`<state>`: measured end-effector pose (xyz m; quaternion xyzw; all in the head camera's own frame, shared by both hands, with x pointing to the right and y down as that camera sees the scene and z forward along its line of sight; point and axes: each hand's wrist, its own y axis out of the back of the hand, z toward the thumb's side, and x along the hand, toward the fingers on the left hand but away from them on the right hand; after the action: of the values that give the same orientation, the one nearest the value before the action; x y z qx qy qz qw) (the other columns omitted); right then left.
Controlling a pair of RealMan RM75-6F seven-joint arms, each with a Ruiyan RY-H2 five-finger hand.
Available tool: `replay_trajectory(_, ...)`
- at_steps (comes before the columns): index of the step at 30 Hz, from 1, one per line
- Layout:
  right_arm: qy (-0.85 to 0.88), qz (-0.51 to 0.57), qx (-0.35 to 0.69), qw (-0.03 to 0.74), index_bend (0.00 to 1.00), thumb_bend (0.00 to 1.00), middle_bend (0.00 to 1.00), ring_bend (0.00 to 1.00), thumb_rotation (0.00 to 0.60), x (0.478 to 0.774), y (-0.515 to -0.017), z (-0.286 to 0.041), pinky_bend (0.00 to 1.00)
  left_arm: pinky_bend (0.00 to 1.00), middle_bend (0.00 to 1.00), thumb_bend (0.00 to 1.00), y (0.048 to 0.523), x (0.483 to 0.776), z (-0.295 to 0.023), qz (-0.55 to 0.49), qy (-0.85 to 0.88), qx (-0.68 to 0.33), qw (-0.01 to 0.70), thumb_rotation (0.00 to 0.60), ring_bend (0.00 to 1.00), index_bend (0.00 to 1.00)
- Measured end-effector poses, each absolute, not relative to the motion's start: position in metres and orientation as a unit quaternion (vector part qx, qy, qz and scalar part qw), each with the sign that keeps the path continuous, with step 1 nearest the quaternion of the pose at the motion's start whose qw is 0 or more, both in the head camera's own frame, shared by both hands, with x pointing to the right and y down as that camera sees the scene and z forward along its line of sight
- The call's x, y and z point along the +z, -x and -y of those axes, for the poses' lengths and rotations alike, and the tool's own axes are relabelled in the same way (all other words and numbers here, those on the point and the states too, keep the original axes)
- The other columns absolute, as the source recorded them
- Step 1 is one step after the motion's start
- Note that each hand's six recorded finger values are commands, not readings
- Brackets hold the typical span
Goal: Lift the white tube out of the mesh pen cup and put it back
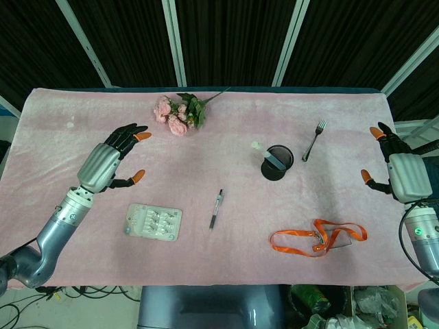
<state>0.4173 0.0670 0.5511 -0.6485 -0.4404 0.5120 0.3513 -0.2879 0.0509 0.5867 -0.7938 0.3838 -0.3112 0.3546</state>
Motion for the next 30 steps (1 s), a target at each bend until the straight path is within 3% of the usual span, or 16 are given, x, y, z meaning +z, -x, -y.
replay_trajectory(30,0.643,0.450,0.511,0.350,0.02,0.27,0.00,0.10,0.600,0.534,-0.416,-0.065,0.19,0.10,0.09,0.34,0.309,0.579,-0.047,-0.394,0.768,-0.328,0.383,0.600,0.00,0.14)
